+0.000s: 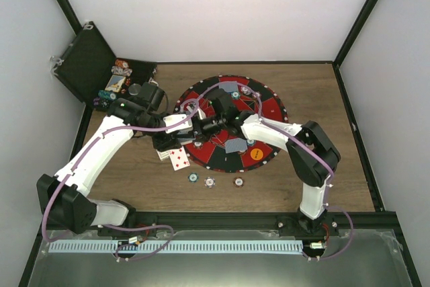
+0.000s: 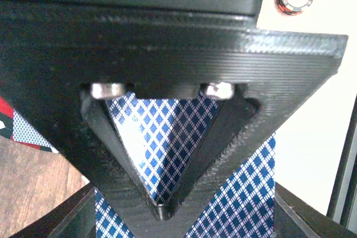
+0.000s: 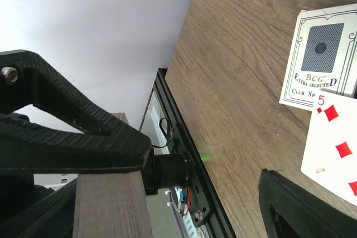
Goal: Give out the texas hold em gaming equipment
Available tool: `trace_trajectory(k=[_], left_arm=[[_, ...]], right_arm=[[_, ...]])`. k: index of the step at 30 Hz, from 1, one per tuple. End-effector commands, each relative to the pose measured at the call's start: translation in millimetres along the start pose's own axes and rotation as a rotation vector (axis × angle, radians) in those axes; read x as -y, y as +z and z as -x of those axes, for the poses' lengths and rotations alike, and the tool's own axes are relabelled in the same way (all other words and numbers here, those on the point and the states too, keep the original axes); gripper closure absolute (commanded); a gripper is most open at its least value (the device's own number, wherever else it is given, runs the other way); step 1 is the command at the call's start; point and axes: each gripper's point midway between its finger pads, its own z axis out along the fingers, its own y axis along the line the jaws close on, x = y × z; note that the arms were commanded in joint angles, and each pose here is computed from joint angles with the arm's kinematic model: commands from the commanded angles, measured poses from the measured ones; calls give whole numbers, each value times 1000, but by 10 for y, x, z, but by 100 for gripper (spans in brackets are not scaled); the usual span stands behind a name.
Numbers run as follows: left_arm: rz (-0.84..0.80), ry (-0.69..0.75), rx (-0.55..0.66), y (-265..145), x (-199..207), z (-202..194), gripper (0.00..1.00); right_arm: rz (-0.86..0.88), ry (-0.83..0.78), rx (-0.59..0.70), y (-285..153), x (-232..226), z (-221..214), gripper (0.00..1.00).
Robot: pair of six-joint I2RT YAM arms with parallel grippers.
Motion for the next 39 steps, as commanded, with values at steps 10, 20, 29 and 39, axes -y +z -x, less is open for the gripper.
trace_trajectory(k=[10, 20, 29, 39], left_arm=[[54, 20, -9, 42, -97, -30, 96], [48, 3, -8, -16, -73, -14, 96], [60, 14, 5, -47, -33, -31, 96], [68, 22, -6, -19, -20, -88, 96]], right_arm=[[-12, 28, -22, -62, 121, -98, 32], [-57, 19, -20, -104, 204, -105, 39], [-105, 23, 1, -246, 220, -115, 46], [-116, 25, 12, -329, 225, -108, 53]])
